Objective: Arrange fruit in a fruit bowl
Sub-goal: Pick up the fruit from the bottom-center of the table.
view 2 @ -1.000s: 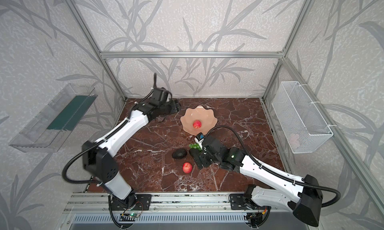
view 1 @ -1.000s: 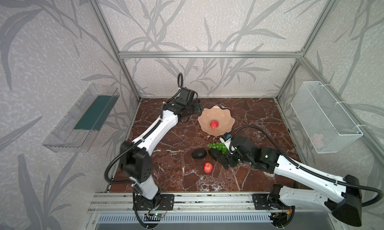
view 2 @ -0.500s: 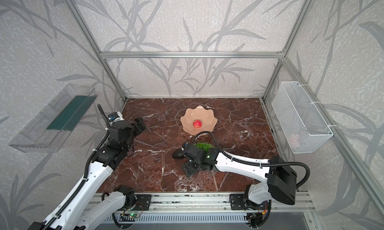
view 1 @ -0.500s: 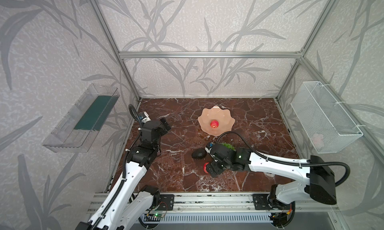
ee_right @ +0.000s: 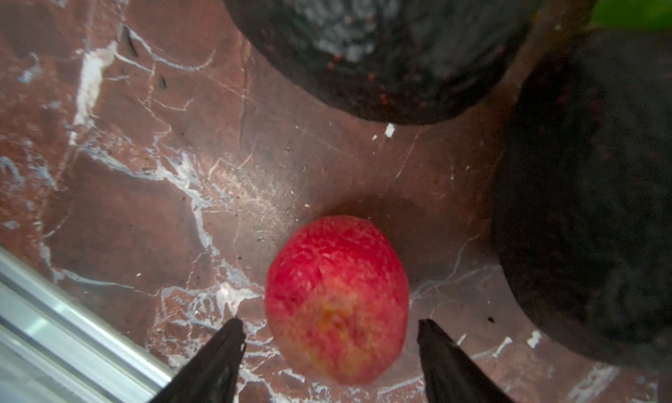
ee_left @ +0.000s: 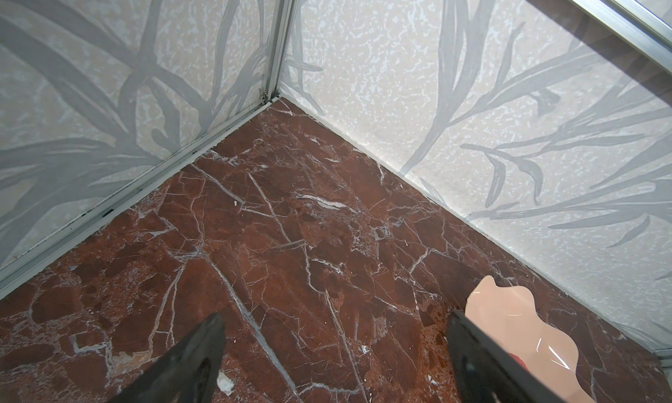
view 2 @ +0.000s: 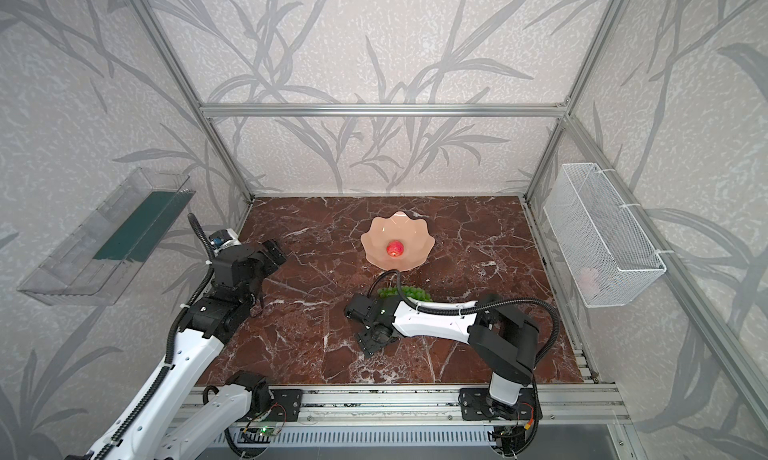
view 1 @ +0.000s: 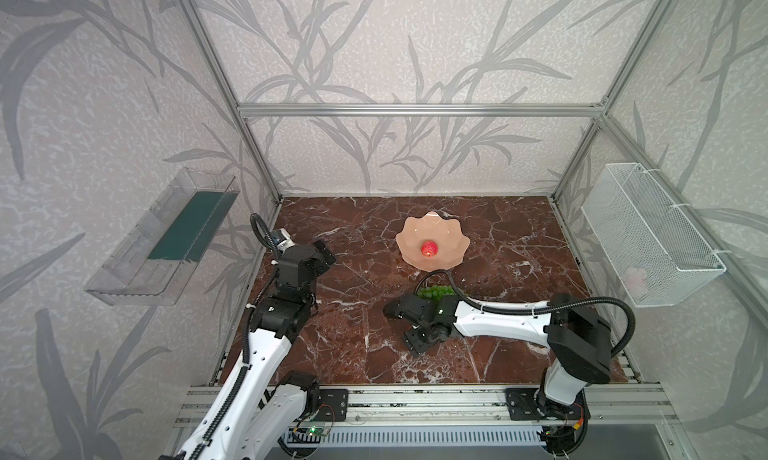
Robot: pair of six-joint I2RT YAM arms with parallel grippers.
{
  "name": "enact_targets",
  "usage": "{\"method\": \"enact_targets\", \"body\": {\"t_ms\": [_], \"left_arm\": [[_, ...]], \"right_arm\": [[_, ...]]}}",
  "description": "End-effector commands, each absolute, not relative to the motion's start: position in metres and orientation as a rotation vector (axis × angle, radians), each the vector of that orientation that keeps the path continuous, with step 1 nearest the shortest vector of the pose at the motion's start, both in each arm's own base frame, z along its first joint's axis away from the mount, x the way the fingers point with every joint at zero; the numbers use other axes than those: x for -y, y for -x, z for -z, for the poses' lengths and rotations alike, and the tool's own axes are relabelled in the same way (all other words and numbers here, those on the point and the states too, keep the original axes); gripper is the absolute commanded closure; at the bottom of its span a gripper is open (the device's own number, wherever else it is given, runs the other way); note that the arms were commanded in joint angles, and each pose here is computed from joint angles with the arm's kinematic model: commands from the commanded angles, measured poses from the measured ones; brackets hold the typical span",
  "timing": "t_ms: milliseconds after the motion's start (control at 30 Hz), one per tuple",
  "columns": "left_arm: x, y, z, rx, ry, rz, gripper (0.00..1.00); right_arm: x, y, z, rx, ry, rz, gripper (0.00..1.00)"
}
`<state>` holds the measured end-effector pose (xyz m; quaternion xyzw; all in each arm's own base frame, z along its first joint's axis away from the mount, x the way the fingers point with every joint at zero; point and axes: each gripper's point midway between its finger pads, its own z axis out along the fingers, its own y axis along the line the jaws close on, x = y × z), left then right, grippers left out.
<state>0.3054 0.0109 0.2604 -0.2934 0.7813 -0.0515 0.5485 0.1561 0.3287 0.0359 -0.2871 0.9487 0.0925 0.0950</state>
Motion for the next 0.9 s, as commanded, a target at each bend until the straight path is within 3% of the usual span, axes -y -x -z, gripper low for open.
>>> {"method": "enact_targets", "body": {"t_ms": [0, 267, 467, 667, 867], "left_arm": [[-0.014, -0.305, -0.255, -1.86, 0.704, 0.115, 0.04], [-0.013, -0.308, -0.249, -1.869, 0.711, 0.129, 0.04], [-0.015, -0.308, -0.248, -1.871, 0.714, 0.128, 0.04], [-0.016, -0.306, -0.245, -1.885, 0.714, 0.126, 0.04], [-0.014, -0.303, -0.243, -1.899, 0.721, 0.147, 0.04]], "right_arm": [[-0.33, -0.159, -0.037, -2.817, 0.831, -0.247, 0.34], [-0.327, -0.166, -0.062, -2.75, 0.862, -0.226, 0.52], [-0.313, -0.175, -0.121, -2.682, 0.799, -0.284, 0.54], [-0.277, -0.236, -0.181, -2.551, 0.558, -0.415, 0.54], [-0.248, -0.317, -0.184, -2.514, 0.384, -0.377, 0.54]]}}
